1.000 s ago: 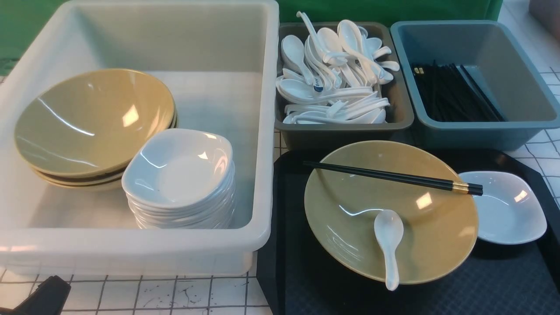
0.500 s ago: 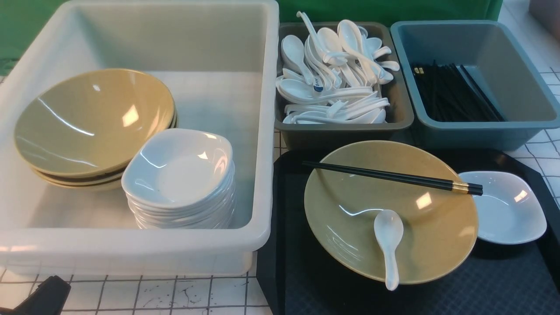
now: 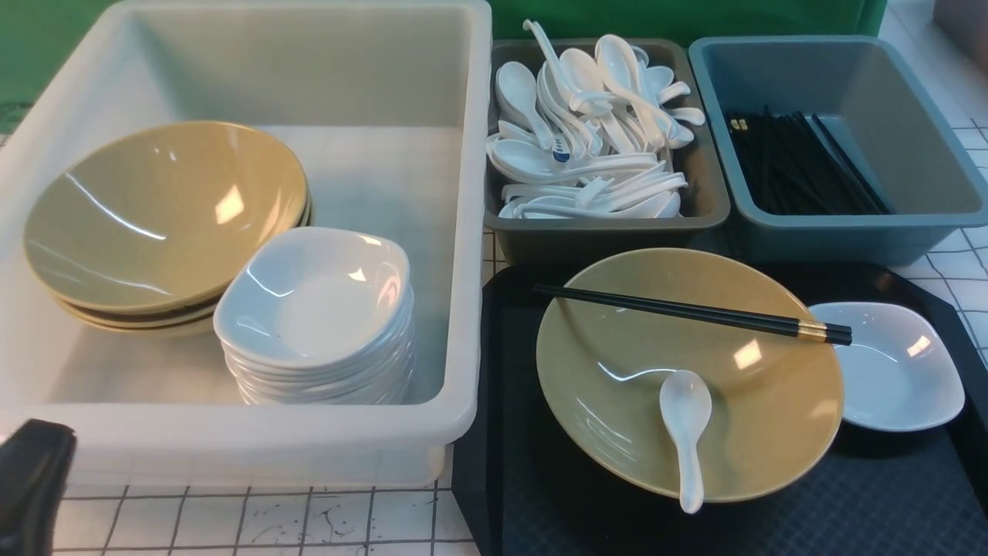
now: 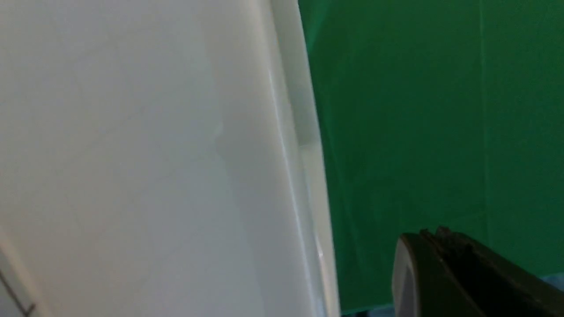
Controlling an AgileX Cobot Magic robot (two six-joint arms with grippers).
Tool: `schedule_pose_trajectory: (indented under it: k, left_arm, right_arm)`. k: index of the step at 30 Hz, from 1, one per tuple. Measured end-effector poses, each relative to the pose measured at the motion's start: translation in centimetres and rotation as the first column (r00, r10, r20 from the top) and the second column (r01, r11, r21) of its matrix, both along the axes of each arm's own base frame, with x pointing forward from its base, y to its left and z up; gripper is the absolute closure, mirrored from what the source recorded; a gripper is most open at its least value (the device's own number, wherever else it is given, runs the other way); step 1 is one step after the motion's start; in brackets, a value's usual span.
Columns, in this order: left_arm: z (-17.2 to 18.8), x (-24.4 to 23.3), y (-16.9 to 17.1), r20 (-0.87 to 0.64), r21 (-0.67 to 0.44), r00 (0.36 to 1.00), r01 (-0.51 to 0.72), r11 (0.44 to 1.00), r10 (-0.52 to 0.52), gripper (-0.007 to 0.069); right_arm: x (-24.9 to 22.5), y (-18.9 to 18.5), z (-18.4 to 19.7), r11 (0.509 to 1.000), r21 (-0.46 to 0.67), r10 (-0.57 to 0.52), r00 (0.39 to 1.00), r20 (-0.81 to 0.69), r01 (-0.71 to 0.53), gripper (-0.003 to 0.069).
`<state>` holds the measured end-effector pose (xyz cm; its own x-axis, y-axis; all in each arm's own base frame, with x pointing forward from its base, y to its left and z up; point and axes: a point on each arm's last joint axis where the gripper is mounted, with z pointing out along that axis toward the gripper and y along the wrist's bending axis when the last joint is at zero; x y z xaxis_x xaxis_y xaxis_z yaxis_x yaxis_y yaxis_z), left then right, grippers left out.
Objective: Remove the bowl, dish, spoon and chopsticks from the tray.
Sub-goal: Use the right arm to grab the chopsticks
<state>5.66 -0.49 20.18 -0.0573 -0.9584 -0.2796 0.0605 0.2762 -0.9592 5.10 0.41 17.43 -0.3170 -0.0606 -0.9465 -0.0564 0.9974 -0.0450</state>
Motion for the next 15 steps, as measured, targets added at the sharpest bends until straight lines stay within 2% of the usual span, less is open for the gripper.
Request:
schedule_pose_trajectory:
  k: [3,5,10,11,13,15]
  left_arm:
    - [0.1,0.0,0.0,0.005,-0.034,1.0,0.001,0.999,-0.001,0.0626]
    - [0.7,-0.2,-0.5,-0.008,-0.019,0.998,0.067,0.998,-0.067,0.0626]
    - [5.2,-0.6,-1.7,-0.036,0.151,0.975,0.222,0.963,-0.219,0.0626]
    - [6.9,-0.4,-2.2,-0.074,0.233,0.959,0.284,0.93,-0.274,0.0626]
    - [8.1,-0.1,-2.6,-0.114,0.296,0.943,0.333,0.895,-0.313,0.0626]
    - [9.9,0.5,-3.4,-0.21,0.392,0.9,0.435,0.811,-0.381,0.0626]
  right_arm:
    - [0.0,0.0,0.0,1.0,0.0,0.0,1.0,0.0,0.0,0.0423]
    - [0.0,0.0,0.0,1.0,0.0,0.0,1.0,0.0,0.0,0.0423]
    - [0.0,0.0,0.0,1.0,0.0,0.0,1.0,0.0,0.0,0.0423]
    - [0.0,0.0,0.0,1.0,0.0,0.0,1.0,0.0,0.0,0.0423]
    - [0.0,0.0,0.0,1.0,0.0,0.0,1.0,0.002,0.0,0.0423]
    - [0.1,0.0,0.1,1.0,0.0,-0.002,1.0,0.014,0.002,0.0423]
